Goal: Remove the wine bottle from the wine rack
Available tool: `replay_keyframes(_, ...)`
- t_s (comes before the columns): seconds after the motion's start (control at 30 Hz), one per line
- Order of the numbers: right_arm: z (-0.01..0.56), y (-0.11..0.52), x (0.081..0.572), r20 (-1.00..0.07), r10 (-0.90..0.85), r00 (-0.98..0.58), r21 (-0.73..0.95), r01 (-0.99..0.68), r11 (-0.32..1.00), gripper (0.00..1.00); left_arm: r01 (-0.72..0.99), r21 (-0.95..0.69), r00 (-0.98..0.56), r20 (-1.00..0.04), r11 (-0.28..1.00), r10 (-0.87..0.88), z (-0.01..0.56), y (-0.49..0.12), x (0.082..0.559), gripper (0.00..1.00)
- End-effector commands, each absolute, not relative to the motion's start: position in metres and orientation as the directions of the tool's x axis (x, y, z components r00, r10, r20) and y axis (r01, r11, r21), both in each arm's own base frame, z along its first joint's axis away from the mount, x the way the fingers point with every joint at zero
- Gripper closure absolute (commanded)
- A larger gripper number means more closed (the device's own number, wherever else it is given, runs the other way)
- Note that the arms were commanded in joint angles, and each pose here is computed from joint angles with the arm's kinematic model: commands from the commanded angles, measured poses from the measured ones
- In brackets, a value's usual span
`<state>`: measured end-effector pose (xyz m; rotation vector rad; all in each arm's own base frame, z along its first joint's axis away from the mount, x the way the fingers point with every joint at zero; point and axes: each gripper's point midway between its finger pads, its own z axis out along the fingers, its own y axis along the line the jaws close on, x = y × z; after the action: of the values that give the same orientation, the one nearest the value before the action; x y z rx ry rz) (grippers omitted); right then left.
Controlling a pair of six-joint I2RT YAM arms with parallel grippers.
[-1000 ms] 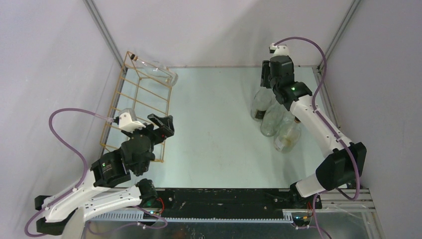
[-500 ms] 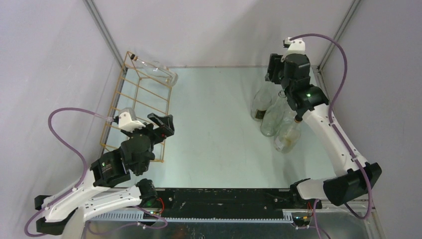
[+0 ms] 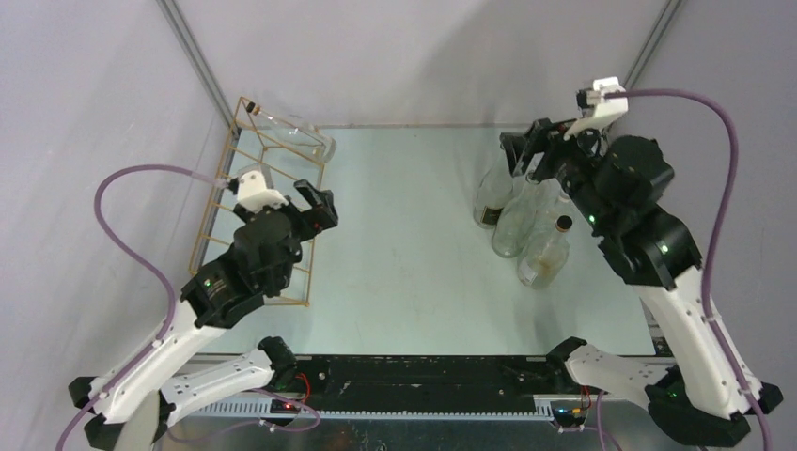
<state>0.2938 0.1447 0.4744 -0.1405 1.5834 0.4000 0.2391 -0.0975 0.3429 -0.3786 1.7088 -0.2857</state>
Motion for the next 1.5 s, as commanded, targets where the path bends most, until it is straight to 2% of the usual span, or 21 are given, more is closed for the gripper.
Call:
replay_keyframes(0.0, 0.474, 0.156, 0.252, -0.984, 0.16, -0.079, 0.179, -0.443, 0.879, 0.31, -0.004, -0.372, -0.175, -0.914, 0.928, -0.366, 0.357, -0.117, 0.252, 0.0)
replay_keyframes(0.17, 0.442, 0.168, 0.218, -0.973, 0.169, -0.156, 0.227, -0.531, 0.817, 0.3, 0.003, -0.356, -0.193, -0.917, 0.935, -0.349, 0.352, -0.124, 0.265, 0.0)
replay_keyframes(0.33, 0.401, 0.175, 0.2, -0.962, 0.122, -0.245, 0.243, -0.562, 0.79, 0.24, 0.0, -0.37, -0.238, -0.902, 0.929, -0.36, 0.332, -0.125, 0.29, 0.0)
replay_keyframes(0.47, 0.378, 0.176, 0.193, -0.946, 0.112, -0.303, 0.269, -0.547, 0.793, 0.21, -0.047, -0.357, -0.249, -0.9, 0.933, -0.357, 0.314, -0.112, 0.323, 0.01)
replay_keyframes(0.7, 0.354, 0.198, 0.183, -0.887, 0.195, -0.419, 0.42, -0.552, 0.721, 0.15, -0.131, -0.353, -0.253, -0.892, 0.926, -0.375, 0.313, -0.078, 0.393, 0.02)
replay_keyframes(1.1, 0.317, 0.207, 0.193, -0.856, 0.142, -0.497, 0.413, -0.491, 0.767, 0.13, -0.266, -0.385, -0.145, -0.891, 0.884, -0.431, 0.316, -0.019, 0.485, 0.02)
replay_keyframes(1.47, 0.297, 0.2, 0.204, -0.853, 0.115, -0.509, 0.374, -0.443, 0.815, 0.12, -0.374, -0.394, -0.149, -0.868, 0.839, -0.474, 0.288, 0.012, 0.553, 0.02)
